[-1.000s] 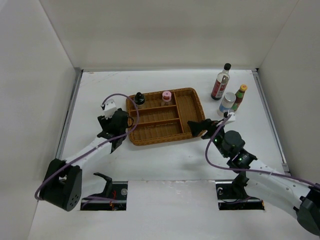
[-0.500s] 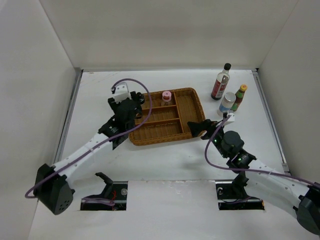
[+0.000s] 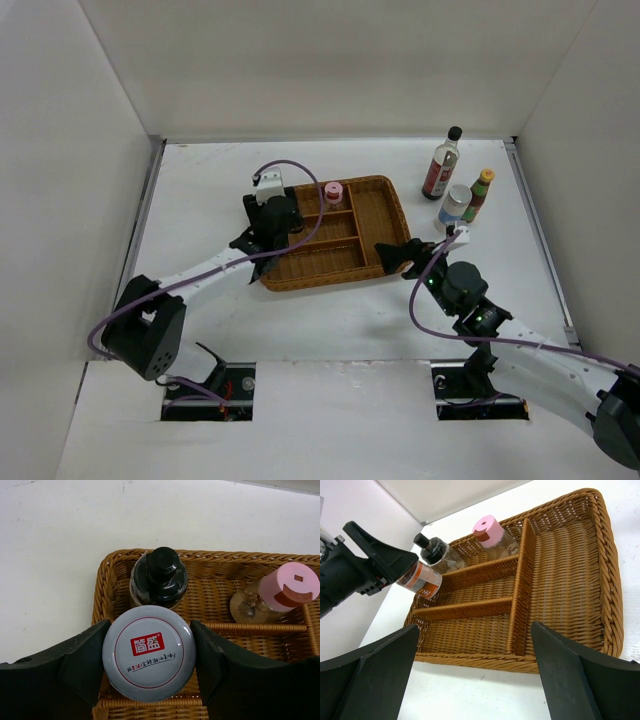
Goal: Organize the condiment bottles
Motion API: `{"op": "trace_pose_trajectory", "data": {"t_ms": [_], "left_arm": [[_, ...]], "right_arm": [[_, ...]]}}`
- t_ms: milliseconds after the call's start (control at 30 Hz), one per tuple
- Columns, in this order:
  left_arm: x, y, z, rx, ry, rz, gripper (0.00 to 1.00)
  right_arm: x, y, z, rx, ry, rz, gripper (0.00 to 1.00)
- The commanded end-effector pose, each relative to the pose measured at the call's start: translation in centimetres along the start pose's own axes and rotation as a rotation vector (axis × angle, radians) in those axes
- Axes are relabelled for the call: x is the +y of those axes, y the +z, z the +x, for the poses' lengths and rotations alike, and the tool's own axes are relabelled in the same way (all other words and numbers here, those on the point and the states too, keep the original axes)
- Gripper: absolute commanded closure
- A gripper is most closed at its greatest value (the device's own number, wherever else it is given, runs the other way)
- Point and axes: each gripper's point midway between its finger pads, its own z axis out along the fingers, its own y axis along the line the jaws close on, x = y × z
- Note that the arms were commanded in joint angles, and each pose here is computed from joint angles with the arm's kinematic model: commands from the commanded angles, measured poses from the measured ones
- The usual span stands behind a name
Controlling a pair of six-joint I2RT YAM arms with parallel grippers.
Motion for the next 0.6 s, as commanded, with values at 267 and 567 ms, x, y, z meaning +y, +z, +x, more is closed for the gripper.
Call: {"op": "trace_pose_trajectory", "data": {"t_ms": [267, 567], "left_arm": [[-0.7, 0.7, 2.6, -0.021, -0.046, 0.034, 0.6], [-2.2, 0.5, 3.9, 0.005, -0.056, 0.081, 0.07]], "right_arm": [[0.0, 0.7, -1.3, -0.062, 0.01, 0.012, 0.0], [0.1, 0.9, -2.7, -0.087, 0.001, 0.038, 0.16]]}}
